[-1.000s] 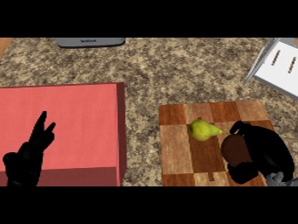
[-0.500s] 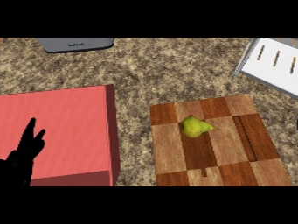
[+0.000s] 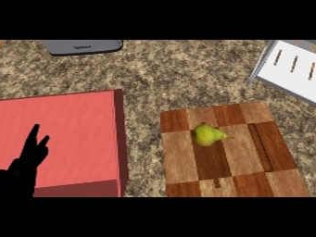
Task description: Pick the cupcake from the cutting board and place it in the tiered basket
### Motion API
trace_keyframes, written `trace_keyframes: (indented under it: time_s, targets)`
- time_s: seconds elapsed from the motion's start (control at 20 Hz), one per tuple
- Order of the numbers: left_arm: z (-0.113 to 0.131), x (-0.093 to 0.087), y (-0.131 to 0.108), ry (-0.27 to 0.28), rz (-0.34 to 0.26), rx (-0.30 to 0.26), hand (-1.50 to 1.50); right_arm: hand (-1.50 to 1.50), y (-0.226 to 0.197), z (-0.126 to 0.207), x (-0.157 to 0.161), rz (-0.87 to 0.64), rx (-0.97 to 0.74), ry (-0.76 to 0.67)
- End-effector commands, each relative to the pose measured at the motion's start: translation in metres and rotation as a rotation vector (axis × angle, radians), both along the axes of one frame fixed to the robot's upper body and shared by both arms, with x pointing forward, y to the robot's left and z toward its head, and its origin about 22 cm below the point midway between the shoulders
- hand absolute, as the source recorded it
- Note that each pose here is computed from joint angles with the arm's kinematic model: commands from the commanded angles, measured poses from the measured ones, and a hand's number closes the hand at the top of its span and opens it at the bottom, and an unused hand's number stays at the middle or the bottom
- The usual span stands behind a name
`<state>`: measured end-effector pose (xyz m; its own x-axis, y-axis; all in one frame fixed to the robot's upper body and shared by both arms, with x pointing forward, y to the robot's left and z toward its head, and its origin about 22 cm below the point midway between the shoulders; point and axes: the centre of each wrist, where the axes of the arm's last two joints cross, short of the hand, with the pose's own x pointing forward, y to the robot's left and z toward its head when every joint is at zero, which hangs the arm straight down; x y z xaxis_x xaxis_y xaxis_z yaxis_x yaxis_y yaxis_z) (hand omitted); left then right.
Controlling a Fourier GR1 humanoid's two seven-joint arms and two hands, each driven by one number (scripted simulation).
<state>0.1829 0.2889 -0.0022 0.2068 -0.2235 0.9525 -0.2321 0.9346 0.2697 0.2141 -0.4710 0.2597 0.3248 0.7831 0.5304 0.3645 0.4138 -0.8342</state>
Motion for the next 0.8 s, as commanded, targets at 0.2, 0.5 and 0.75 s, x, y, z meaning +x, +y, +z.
trace_keyframes:
  time_s: [0.2, 0.5, 0.75]
  targets:
    - [-0.036, 0.005, -0.038, 0.086, -0.066, -0.094, 0.00, 1.50, -0.031, 0.080, -0.030, -0.056, -0.036, -0.100]
    - [-0.035, 0.017, -0.051, 0.069, -0.095, -0.102, 0.00, 1.50, -0.041, 0.089, -0.027, -0.099, -0.012, -0.101]
    - [-0.039, 0.028, -0.056, 0.074, -0.143, -0.096, 0.00, 1.50, -0.039, 0.093, -0.009, -0.152, 0.024, -0.086]
